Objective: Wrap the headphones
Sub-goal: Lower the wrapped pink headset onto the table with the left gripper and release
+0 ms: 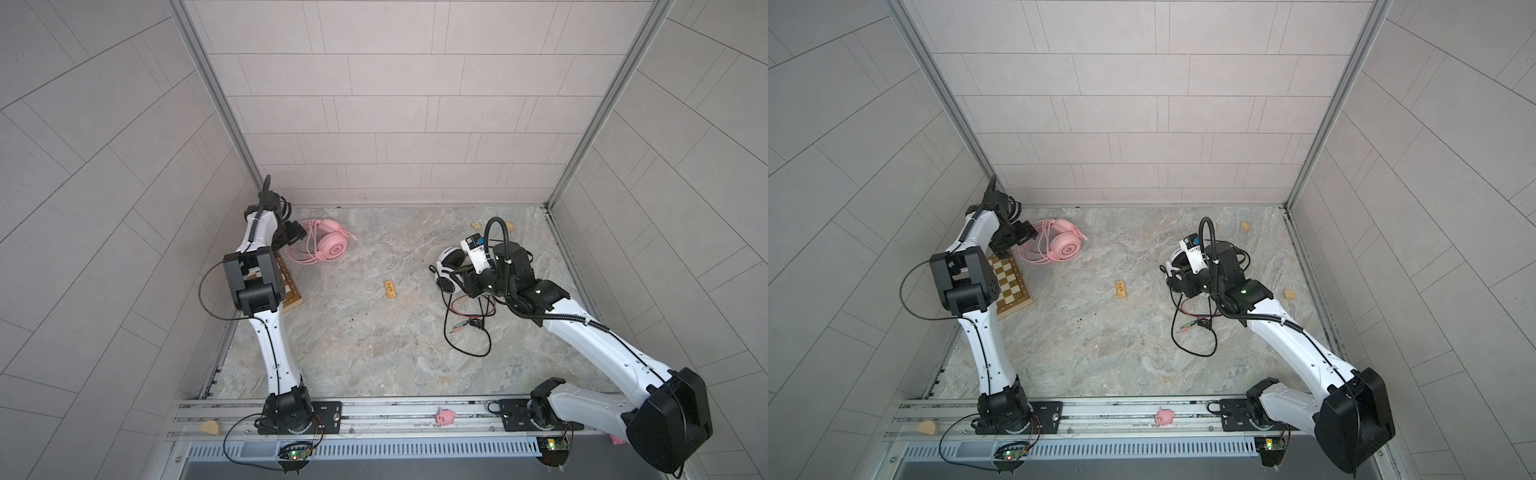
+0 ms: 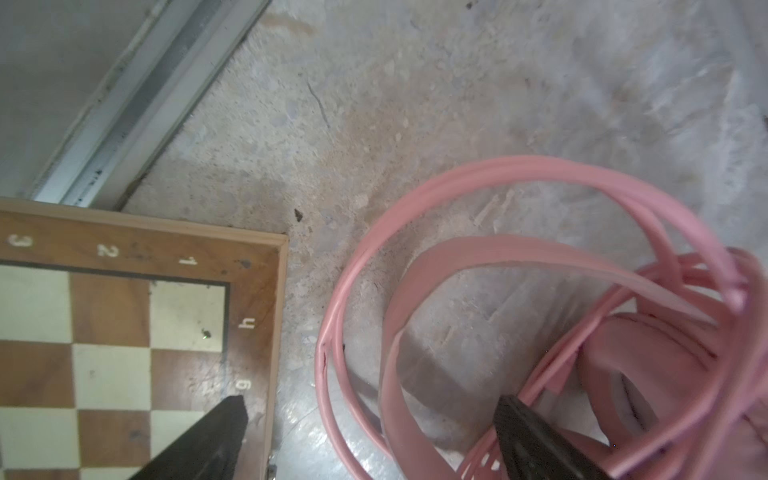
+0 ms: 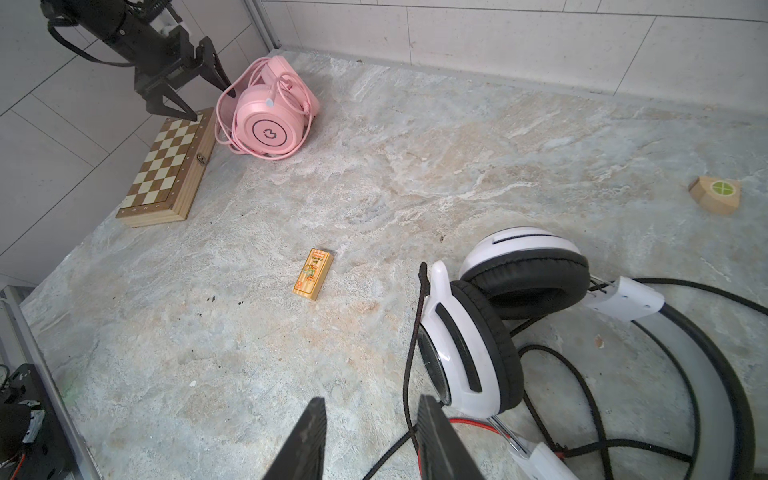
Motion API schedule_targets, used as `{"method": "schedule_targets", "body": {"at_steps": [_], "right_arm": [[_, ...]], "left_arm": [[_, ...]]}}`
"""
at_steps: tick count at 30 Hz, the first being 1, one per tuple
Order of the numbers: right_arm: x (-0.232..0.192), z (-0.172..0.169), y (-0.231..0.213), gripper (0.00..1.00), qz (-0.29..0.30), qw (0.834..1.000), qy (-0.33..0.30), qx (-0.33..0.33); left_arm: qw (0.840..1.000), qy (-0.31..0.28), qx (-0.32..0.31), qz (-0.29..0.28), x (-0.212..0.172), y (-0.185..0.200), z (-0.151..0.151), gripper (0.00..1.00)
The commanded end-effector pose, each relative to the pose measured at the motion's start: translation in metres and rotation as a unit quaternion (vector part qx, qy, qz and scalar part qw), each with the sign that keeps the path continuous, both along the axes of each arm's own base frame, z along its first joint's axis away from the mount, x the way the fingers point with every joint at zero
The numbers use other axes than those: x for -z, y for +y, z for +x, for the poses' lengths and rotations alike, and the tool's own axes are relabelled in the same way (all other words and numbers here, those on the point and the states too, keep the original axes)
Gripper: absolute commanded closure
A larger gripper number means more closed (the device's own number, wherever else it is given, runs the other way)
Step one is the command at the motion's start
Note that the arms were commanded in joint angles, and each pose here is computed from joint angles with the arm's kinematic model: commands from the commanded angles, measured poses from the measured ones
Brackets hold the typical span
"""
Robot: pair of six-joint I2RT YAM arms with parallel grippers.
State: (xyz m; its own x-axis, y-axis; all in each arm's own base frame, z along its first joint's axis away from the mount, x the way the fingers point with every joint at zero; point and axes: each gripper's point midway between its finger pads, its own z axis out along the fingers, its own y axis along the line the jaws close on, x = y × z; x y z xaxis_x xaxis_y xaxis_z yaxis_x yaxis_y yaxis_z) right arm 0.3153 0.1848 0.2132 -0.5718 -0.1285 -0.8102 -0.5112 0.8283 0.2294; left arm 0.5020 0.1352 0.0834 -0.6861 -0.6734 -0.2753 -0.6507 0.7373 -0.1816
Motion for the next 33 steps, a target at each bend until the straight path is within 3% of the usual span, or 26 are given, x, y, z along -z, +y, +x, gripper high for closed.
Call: {"method": "schedule_targets", "body": {"at_steps": [1, 6, 10, 13, 17, 19, 26, 33], "right_arm": [[-0.008, -0.003, -0.003, 0.62, 0.009, 1.000, -0.009, 0.007], [-0.003, 0.004, -0.031, 0.61, -0.003, 0.997, -0.002, 0.080], [0.015, 0.012, -0.072, 0.60, -0.001, 0.986, 0.032, 0.161], [0.026, 0.014, -0.099, 0.59, 0.009, 0.976, 0.058, 0.209], [0.043, 0.013, -0.139, 0.55, 0.000, 0.956, 0.081, 0.282], [0.055, 0.012, -0.155, 0.51, 0.000, 0.945, 0.102, 0.312], [0.100, 0.014, -0.189, 0.49, -0.008, 0.914, 0.181, 0.363], [0.127, 0.041, -0.175, 0.51, 0.009, 0.908, 0.246, 0.338]], "left_arm": [[0.997, -0.068, 0.026, 0.008, -0.069, -0.008, -0.005, 0.00], [0.985, -0.153, 0.078, -0.003, -0.130, -0.041, -0.007, 0.00], [0.961, -0.250, 0.120, -0.005, -0.174, -0.063, -0.016, 0.00], [0.946, -0.313, 0.083, 0.006, -0.184, -0.051, -0.027, 0.00], [0.916, -0.390, 0.060, -0.077, -0.194, -0.051, -0.035, 0.00], [0.907, -0.408, 0.065, -0.084, -0.199, -0.057, -0.039, 0.00], [0.906, -0.406, 0.113, -0.039, -0.194, -0.093, -0.056, 0.03], [0.894, -0.398, 0.199, -0.050, -0.193, -0.149, -0.052, 0.06]]}}
